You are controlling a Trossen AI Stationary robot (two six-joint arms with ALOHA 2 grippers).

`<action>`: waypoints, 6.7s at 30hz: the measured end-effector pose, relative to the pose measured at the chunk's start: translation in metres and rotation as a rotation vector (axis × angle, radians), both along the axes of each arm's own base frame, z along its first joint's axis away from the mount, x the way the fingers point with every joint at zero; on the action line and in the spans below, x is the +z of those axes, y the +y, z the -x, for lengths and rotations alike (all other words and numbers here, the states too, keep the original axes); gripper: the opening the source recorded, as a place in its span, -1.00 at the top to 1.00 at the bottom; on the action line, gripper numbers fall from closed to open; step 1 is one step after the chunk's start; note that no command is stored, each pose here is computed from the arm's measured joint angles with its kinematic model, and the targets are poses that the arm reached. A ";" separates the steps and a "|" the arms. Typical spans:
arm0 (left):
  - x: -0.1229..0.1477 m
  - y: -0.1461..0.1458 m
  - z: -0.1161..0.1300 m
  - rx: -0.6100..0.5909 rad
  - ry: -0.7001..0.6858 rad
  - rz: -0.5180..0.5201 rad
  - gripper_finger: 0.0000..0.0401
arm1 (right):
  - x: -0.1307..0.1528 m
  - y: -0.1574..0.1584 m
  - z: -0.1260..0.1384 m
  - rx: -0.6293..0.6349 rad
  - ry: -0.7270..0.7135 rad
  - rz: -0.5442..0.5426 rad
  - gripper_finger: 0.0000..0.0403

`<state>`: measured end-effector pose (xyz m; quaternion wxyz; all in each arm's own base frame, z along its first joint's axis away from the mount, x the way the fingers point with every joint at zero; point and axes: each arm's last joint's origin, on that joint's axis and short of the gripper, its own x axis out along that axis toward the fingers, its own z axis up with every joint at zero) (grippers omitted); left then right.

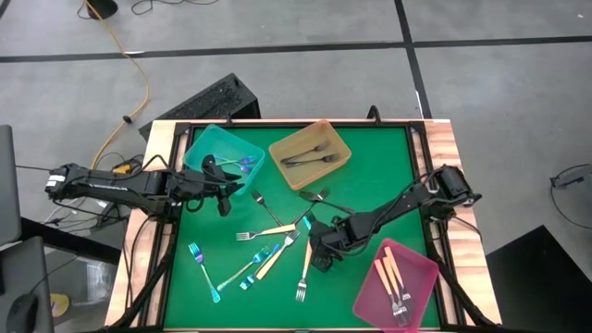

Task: Sort silverware by color (type)
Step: Put the blue fork into the blue bin

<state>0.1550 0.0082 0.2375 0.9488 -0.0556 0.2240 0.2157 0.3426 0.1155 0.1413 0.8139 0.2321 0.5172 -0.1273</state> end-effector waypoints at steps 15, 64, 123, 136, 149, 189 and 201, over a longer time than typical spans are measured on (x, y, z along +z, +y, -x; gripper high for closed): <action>-0.001 0.000 -0.001 -0.005 0.003 0.011 0.43 | -0.001 -0.003 0.004 -0.017 0.045 0.015 0.48; -0.001 0.000 -0.001 0.007 -0.007 0.029 0.43 | 0.060 -0.083 -0.013 -0.201 -0.263 0.123 0.86; -0.001 0.000 -0.001 0.017 -0.005 0.030 0.43 | 0.103 -0.257 -0.196 0.076 -0.469 0.448 0.88; -0.001 0.000 0.000 0.029 -0.008 0.027 0.43 | 0.083 -0.271 -0.211 0.157 -0.587 0.541 0.88; -0.001 0.000 0.000 0.032 -0.006 0.025 0.43 | 0.047 -0.290 -0.217 0.114 -0.594 0.504 0.88; 0.000 0.001 0.000 0.057 -0.016 0.012 0.43 | 0.025 -0.305 -0.213 0.027 -0.536 0.438 0.82; 0.000 0.001 0.000 0.066 -0.022 0.029 0.43 | 0.027 -0.306 -0.213 0.019 -0.542 0.453 0.75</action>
